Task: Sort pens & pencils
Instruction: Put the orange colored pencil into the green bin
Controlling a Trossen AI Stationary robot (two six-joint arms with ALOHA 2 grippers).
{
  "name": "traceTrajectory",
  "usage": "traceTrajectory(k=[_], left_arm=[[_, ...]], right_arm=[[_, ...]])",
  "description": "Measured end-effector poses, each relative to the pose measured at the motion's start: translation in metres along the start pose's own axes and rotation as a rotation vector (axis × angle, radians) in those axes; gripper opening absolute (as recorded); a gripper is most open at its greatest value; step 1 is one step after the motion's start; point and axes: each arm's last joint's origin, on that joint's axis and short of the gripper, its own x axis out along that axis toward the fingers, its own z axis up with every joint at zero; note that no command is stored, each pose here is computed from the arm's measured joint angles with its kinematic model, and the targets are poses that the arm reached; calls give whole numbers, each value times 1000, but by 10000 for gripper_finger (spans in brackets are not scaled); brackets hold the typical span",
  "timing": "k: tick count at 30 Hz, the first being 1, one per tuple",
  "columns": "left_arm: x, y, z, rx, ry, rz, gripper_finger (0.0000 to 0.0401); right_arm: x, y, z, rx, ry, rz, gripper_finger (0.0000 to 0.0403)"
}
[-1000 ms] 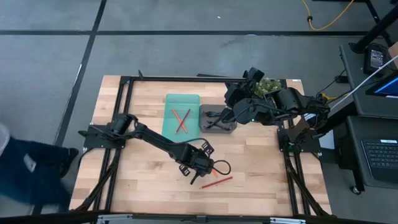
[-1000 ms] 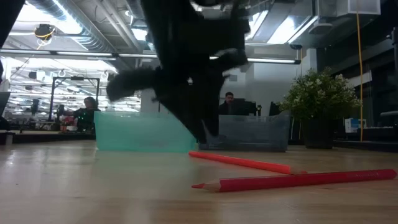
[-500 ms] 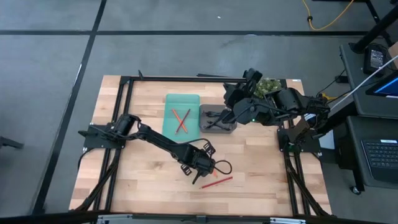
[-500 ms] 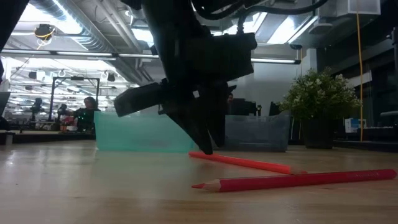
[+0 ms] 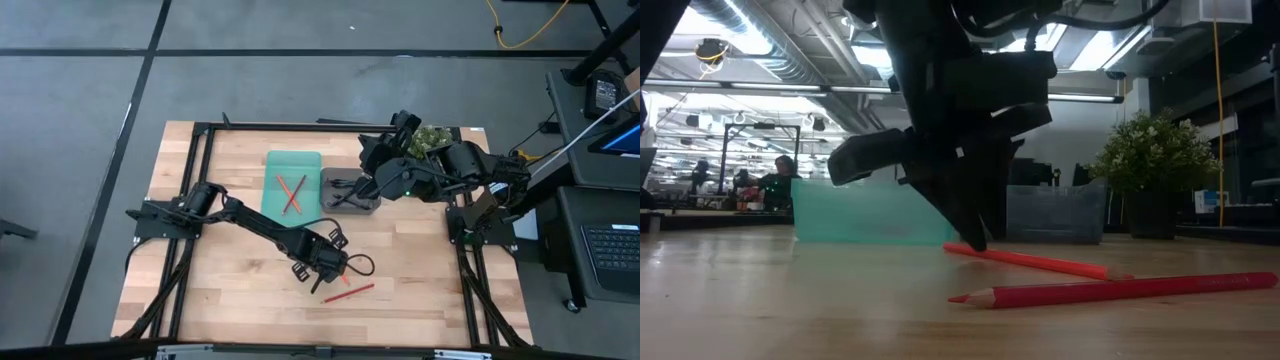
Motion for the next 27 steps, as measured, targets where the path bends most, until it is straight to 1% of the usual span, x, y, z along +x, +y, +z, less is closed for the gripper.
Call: traceTrajectory(k=[4, 10, 15, 18, 23, 25, 27], left_arm=[[6, 1, 1, 7, -17, -5, 90], [18, 0, -1, 7, -14, -40, 90], [20, -1, -1, -2, -12, -48, 86], [20, -1, -1, -17, -11, -53, 69], [21, -2, -2, -18, -24, -84, 17], [21, -2, -2, -20, -27, -85, 8], [21, -2, -2, -23, -29, -84, 12]], right_arm=[[0, 0, 0, 1, 0, 1, 19], [0, 0, 0, 2, 0, 6, 19], [0, 0, 0, 3, 0, 6, 19], [0, 0, 0, 3, 0, 6, 19], [0, 0, 0, 3, 0, 7, 19], [0, 0, 0, 4, 0, 7, 19], [0, 0, 0, 6, 0, 8, 19]])
